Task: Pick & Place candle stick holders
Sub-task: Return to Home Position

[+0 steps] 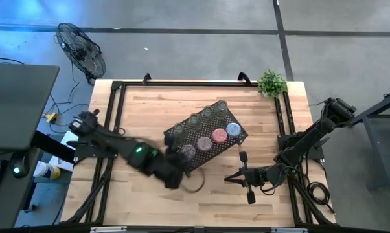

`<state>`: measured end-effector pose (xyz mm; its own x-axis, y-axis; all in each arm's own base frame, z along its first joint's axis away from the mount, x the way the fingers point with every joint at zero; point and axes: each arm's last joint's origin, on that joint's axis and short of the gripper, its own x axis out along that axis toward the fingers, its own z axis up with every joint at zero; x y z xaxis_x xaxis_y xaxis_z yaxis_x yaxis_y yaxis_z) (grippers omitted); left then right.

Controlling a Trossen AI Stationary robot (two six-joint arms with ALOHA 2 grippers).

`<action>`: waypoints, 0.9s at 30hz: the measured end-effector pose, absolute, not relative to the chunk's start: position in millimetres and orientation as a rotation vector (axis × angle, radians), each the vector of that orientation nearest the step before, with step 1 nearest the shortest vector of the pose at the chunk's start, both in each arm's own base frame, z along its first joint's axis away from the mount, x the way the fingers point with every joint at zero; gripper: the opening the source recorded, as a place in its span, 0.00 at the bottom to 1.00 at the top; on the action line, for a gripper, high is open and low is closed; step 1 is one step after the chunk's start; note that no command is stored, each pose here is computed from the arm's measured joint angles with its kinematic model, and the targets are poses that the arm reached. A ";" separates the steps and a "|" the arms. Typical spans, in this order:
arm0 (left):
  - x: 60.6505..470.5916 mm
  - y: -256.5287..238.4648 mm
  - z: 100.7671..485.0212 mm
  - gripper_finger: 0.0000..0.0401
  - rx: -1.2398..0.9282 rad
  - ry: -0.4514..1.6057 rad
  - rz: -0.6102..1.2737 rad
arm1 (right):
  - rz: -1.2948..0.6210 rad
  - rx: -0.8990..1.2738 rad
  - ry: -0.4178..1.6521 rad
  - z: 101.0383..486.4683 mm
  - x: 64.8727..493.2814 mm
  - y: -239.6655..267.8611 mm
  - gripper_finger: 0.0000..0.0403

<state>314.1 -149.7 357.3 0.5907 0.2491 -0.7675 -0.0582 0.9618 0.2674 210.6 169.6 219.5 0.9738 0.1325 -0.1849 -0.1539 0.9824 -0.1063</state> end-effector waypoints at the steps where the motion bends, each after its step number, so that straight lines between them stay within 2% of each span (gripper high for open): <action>1: 305.8 -155.9 358.6 0.29 0.238 0.901 0.195 | 0.146 -0.120 0.178 219.5 210.6 169.6 0.00; 6: 254.6 -171.9 345.1 0.05 0.204 0.849 0.171 | 0.146 -0.122 0.180 219.2 210.6 169.6 0.00; 8: 235.6 -171.2 333.5 0.02 0.156 0.805 0.144 | 0.142 -0.125 0.182 219.0 210.6 169.5 0.00; 14: 187.0 -141.8 296.1 0.03 0.011 0.632 0.054 | 0.148 -0.190 0.200 220.3 207.8 167.0 0.00; 18: 166.8 -110.7 278.4 0.01 -0.037 0.487 -0.018 | 0.184 -0.215 0.210 236.8 194.7 154.0 0.00; 21: 153.1 -87.1 268.0 0.00 -0.039 0.396 -0.041 | 0.193 -0.186 0.190 246.6 180.6 130.0 0.00; 27: 131.0 -47.5 260.0 0.00 0.003 0.243 -0.032 | 0.170 -0.107 0.101 240.8 149.4 69.2 0.00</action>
